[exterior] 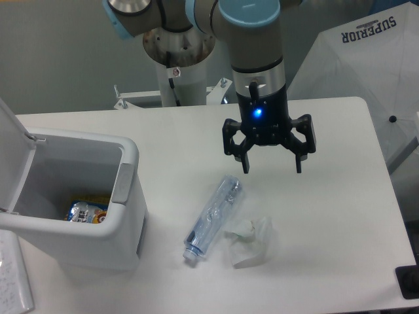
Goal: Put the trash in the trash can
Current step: 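Lower the open gripper toward the crumpled clear plastic bag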
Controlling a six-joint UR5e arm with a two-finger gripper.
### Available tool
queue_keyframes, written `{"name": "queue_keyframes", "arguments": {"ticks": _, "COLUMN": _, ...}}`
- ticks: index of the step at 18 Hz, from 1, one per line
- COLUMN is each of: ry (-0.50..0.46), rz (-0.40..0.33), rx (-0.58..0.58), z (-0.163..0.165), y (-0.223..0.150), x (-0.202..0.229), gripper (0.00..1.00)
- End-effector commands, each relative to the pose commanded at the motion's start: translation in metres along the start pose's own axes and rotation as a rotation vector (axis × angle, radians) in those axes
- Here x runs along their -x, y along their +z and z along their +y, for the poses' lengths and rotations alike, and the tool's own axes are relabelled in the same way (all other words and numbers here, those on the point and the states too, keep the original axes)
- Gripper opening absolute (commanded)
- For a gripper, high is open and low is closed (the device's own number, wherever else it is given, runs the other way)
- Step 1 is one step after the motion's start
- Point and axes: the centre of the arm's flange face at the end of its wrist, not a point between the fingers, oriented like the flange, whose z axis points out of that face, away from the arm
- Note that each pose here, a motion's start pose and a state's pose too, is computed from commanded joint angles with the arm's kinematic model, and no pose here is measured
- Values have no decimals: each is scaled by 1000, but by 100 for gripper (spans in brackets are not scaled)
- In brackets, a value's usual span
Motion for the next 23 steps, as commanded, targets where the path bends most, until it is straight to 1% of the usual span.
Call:
{"name": "queue_keyframes", "arguments": {"ticks": 7, "ry": -10, "rz": 7, "rx": -12, "z": -1, "y": 4, "x": 0, "gripper": 100}}
{"name": "queue_keyframes", "arguments": {"ticks": 9, "ry": -8, "rz": 17, "rx": -1, "z": -1, "y": 14, "x": -1, "gripper": 100}}
{"name": "queue_keyframes", "arguments": {"ticks": 11, "ry": -25, "rz": 17, "rx": 2, "z": -2, "y": 27, "x": 0, "gripper": 100}}
{"name": "queue_keyframes", "arguments": {"ticks": 13, "ry": -108, "rz": 29, "rx": 15, "z": -2, "y": 42, "x": -2, "gripper": 100}}
{"name": "queue_keyframes", "arguments": {"ticks": 15, "ry": -171, "rz": 14, "rx": -10, "z": -8, "y": 58, "x": 0, "gripper": 100}}
{"name": "queue_keyframes", "arguments": {"ticks": 17, "ry": -177, "rz": 23, "rx": -2, "z": -9, "y": 75, "x": -4, "gripper": 100}}
{"name": "queue_keyframes", "arguments": {"ticks": 21, "ry": -170, "rz": 70, "rx": 80, "z": -2, "y": 142, "x": -8, "gripper": 100}}
{"name": "queue_keyframes", "arguments": {"ticks": 23, "ry": -179, "rz": 79, "rx": 95, "z": 3, "y": 155, "x": -3, "gripper": 100}}
